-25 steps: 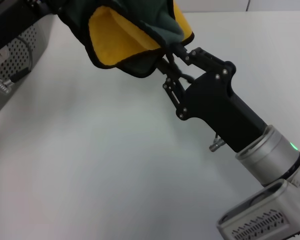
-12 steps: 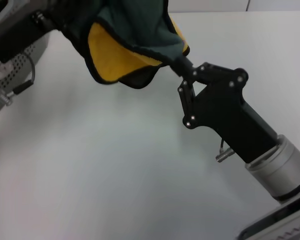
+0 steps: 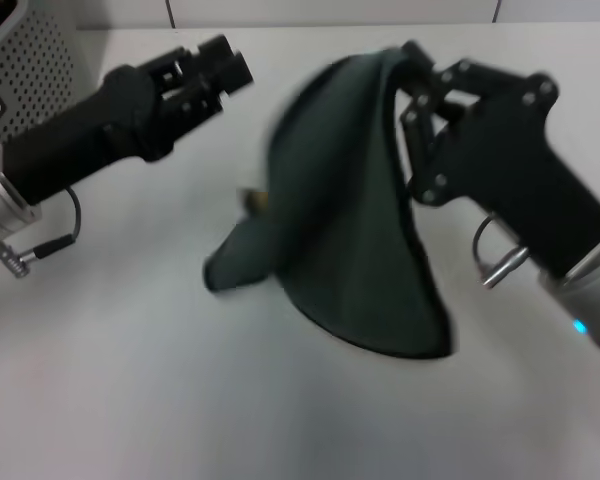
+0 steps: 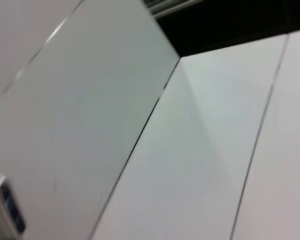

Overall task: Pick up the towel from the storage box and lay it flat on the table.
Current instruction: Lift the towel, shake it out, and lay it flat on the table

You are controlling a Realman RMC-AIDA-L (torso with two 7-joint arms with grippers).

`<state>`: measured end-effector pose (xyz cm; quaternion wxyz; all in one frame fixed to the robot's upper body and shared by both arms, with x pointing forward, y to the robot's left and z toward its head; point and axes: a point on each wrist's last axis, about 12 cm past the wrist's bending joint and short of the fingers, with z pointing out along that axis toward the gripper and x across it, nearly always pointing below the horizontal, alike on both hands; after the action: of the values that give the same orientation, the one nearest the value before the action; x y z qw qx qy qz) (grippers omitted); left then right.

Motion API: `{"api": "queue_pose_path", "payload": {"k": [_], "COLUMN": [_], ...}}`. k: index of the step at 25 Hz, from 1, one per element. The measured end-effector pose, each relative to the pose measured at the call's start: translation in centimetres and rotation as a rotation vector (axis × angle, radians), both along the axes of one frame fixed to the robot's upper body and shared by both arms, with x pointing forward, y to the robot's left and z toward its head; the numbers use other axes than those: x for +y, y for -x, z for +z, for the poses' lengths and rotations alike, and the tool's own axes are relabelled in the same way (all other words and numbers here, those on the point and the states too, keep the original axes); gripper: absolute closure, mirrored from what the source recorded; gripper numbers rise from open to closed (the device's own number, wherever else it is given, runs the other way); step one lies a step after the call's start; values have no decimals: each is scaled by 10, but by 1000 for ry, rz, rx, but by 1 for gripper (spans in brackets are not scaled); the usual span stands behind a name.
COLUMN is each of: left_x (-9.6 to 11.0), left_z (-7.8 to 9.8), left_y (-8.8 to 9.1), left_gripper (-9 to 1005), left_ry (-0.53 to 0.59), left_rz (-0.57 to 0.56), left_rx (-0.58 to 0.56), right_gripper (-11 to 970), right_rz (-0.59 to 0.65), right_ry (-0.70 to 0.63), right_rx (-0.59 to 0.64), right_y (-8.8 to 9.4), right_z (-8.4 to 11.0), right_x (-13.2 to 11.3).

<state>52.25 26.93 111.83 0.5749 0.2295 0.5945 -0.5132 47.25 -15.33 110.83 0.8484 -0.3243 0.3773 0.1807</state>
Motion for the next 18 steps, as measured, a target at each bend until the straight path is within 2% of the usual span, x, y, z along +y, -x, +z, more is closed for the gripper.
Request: {"api": "queue_pose_path", "payload": {"k": [4,5,8,13,18], "left_x": [3,4,7,8,8], "left_z": [-4,-4,-4,-2,-2], "left_y": [6,8,12,12,12], "left_gripper": [661,635,559,441,446], "left_ry": [-27,-28,-23,-16,-21], "left_rz": [6,8,9,21,22], "left_rx": [-18,-23,-45,-71,-84], "right_gripper": [959,959,959,959,958], "right_rz": [146,151,211,137,3], "right_ry": [-30,-30,3,123,313], "right_rx": [94,100,151,129,154], "right_y": [-21,-23,-41,-53,-58], "right_z": [20,22,44,76,95], "right_x": [-14,-14,-20,-21,-3]}}
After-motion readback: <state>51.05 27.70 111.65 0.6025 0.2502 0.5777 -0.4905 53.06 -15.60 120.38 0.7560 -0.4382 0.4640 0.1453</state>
